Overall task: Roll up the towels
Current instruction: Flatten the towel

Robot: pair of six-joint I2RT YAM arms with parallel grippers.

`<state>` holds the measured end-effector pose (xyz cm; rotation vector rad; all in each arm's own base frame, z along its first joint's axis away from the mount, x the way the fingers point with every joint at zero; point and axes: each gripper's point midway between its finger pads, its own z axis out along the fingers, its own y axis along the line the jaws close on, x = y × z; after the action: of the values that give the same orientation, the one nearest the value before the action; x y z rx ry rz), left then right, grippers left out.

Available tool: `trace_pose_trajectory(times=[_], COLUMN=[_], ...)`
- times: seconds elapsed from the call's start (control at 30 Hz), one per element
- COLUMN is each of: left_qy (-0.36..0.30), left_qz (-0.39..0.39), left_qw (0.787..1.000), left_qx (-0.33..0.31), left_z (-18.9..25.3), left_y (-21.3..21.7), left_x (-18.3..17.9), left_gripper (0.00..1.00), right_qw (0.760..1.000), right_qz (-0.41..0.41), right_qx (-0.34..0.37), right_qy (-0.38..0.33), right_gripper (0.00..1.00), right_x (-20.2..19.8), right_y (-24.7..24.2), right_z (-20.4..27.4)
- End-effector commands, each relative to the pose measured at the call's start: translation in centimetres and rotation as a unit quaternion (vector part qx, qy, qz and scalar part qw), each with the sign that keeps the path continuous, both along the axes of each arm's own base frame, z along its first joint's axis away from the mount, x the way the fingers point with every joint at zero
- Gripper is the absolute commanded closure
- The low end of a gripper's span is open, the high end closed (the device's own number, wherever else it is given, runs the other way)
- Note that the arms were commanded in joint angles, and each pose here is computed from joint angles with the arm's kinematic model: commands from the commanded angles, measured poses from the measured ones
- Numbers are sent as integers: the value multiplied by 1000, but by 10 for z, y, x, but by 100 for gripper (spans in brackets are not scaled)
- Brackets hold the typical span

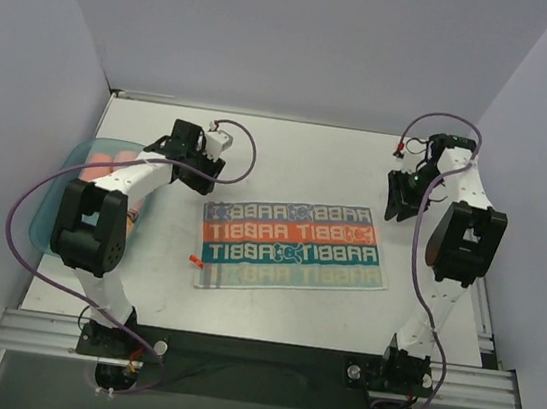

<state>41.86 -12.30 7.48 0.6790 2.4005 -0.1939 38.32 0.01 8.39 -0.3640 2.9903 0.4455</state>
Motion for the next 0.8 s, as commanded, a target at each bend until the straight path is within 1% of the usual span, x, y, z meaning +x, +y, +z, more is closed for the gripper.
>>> trace_pose_trajectory(times=[0.0, 0.07, 0.1, 0.17, 0.2, 0.3, 0.33, 0.4, 0.5, 0.57, 0.6, 0.63, 0.67, 0.73, 0.77], left_qy=[-43, -8, 5, 44, 56, 97, 112, 139, 159, 154, 166, 157, 169, 164, 150], left_qz=[-19, -34, -43, -50, -54, -71, -78, -87, -78, -67, -61, -60, -58, -52, -53], left_qw=[997, 997, 996, 994, 993, 988, 985, 982, 982, 984, 983, 984, 983, 985, 987], left_qx=[-56, -72, -83, -90, -93, -99, -101, -94, -70, -58, -52, -51, -42, -31, -30], left_z=[50, 43, 42, 28, 24, 4, -2, -18, -40, -45, -57, -54, -66, -71, -67], left_y=[-13, -20, -25, -29, -30, -37, -39, -44, -45, -43, -41, -43, -40, -36, -38], left_x=[-10, -33, -42, -62, -68, -91, -98, -109, -109, -95, -92, -80, -77, -63, -48], left_gripper=[45, 54, 56, 62, 62, 66, 67, 68, 69, 69, 69, 69, 69, 69, 69], right_qw=[999, 998, 996, 995, 993, 991, 989, 987, 986, 985, 984, 983, 983, 982, 982], right_qz=[12, 20, 21, 29, 30, 36, 37, 39, 33, 28, 26, 25, 20, 17, 14], right_qx=[35, 47, 55, 55, 54, 49, 48, 43, 29, 19, 15, 13, 11, -2, -7], right_qy=[30, 44, 70, 82, 100, 120, 137, 147, 162, 171, 174, 183, 181, 187, 187], right_gripper=[64, 71, 73, 77, 77, 78, 78, 78, 78, 78, 78, 78, 78, 78, 78], right_x=[-47, -63, -78, -89, -100, -114, -123, -128, -131, -128, -126, -126, -119, -114, -110], right_y=[18, 27, 31, 36, 37, 37, 37, 37, 34, 32, 32, 32, 32, 28, 27], right_z=[19, 14, 4, -4, -13, -25, -32, -40, -53, -61, -64, -69, -70, -76, -78])
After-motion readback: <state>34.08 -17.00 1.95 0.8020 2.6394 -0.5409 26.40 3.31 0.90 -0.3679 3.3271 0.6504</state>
